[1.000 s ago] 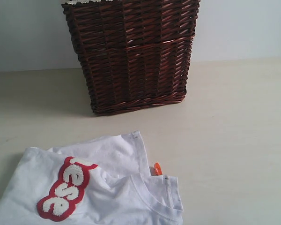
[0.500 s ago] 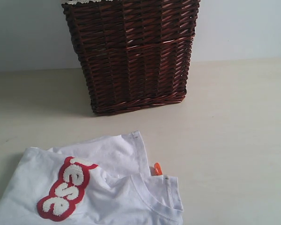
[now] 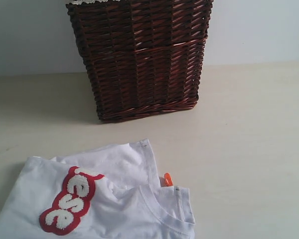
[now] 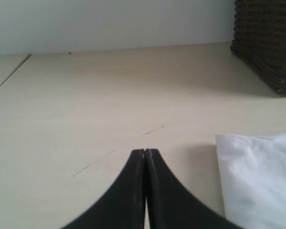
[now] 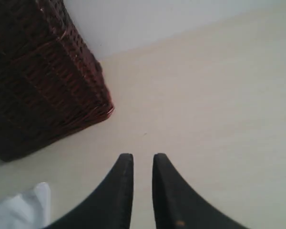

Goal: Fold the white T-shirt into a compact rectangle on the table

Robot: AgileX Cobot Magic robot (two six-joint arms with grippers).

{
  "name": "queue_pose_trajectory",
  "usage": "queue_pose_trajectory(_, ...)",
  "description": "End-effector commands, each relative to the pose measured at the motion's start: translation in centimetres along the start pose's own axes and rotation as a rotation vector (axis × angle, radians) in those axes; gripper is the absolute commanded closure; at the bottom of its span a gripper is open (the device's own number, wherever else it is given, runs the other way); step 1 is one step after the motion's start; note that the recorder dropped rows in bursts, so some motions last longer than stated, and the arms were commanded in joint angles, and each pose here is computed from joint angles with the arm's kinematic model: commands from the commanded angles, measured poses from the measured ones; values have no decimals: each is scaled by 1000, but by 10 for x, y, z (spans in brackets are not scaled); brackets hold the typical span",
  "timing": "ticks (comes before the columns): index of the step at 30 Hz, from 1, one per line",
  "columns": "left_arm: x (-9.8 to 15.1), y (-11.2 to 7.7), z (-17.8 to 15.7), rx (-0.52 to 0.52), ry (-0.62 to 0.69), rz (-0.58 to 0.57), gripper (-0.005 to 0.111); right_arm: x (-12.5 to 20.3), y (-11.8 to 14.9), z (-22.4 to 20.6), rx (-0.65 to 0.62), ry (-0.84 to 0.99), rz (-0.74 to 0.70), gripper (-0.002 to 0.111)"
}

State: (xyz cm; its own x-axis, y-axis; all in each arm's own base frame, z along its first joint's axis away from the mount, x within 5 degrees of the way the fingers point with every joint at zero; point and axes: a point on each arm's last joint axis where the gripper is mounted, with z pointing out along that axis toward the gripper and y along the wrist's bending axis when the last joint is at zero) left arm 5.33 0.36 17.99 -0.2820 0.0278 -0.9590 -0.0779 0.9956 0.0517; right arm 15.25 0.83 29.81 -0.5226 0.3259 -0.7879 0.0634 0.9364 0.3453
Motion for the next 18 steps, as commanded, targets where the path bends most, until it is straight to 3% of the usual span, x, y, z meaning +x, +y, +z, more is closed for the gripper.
queue_pose_trajectory(1,-1,0,0,-2,-12,-2,107,-31,19,54,-88,333,184,91)
queue_pose_trajectory(3,-1,0,0,-2,-12,-2,107,-30,25,77,-192,467,58,92)
queue_pose_trajectory(8,-1,0,0,-2,-12,-2,107,1,49,110,-876,627,-524,94)
queue_pose_trajectory(14,-1,0,0,-2,-12,-2,107,51,78,135,-1158,680,-967,88)
queue_pose_trajectory(17,-1,0,0,-2,-12,-2,107,76,97,152,-1169,628,-1176,69)
queue_pose_trajectory(18,-1,0,0,-2,-12,-2,107,85,103,160,-1142,607,-1224,57)
